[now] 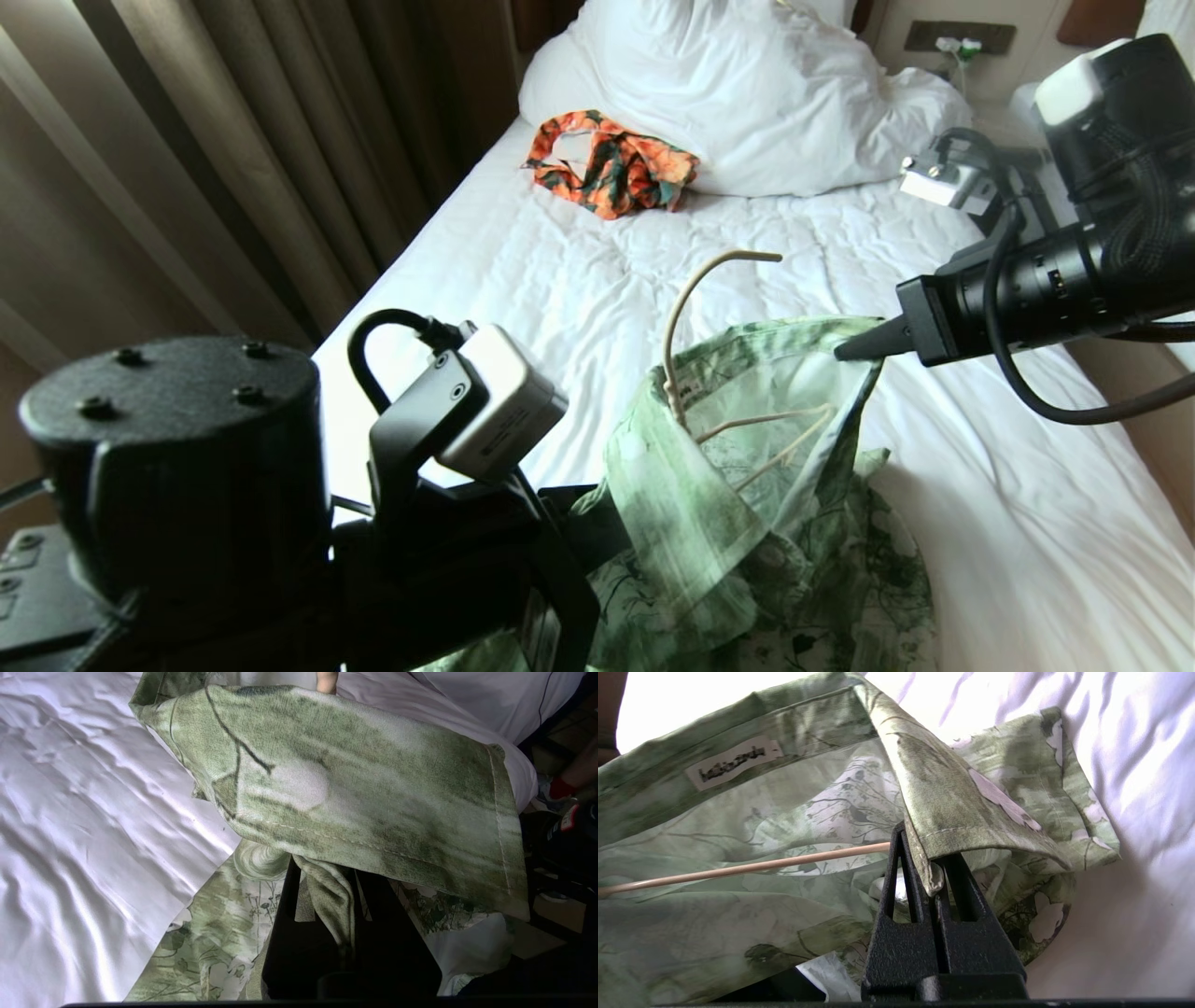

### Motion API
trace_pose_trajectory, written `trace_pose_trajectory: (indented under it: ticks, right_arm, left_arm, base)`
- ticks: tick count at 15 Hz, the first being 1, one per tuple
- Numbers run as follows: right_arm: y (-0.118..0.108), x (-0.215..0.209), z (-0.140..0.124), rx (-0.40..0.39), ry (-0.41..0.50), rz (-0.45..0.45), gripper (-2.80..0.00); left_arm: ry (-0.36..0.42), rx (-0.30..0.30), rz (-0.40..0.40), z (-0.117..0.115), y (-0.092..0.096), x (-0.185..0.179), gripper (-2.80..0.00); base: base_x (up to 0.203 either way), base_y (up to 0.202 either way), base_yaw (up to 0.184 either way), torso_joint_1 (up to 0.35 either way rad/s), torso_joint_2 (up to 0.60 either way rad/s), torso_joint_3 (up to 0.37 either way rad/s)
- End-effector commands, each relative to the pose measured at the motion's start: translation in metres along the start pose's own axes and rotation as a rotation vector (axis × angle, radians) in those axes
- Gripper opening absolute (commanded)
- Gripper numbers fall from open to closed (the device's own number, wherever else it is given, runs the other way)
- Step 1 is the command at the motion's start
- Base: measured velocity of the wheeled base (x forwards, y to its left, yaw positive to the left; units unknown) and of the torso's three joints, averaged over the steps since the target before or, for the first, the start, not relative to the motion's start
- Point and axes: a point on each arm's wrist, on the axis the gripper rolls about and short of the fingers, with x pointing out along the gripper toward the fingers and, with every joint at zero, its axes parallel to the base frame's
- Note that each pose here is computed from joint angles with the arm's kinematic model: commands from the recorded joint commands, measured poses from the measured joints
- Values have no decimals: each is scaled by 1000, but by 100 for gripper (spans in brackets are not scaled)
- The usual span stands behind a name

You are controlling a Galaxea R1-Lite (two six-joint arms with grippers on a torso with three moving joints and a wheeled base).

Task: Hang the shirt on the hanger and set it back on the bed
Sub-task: Hook the other side of the shirt onto the hanger

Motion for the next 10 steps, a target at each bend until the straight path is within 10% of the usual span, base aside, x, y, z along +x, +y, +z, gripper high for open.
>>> trace_pose_trajectory:
  ticks: [1, 10]
  right_arm:
    - [10, -11, 3, -30, -43, 23, -280]
    - [40, -50, 3, -11, -155, 128, -280]
  left_arm:
    - [8, -6, -3, 2, 0, 13, -280]
    - [-38, -73, 134, 17, 16, 40, -280]
  base:
    - [0, 0, 0, 0, 0, 0]
    - [0, 0, 0, 0, 0, 0]
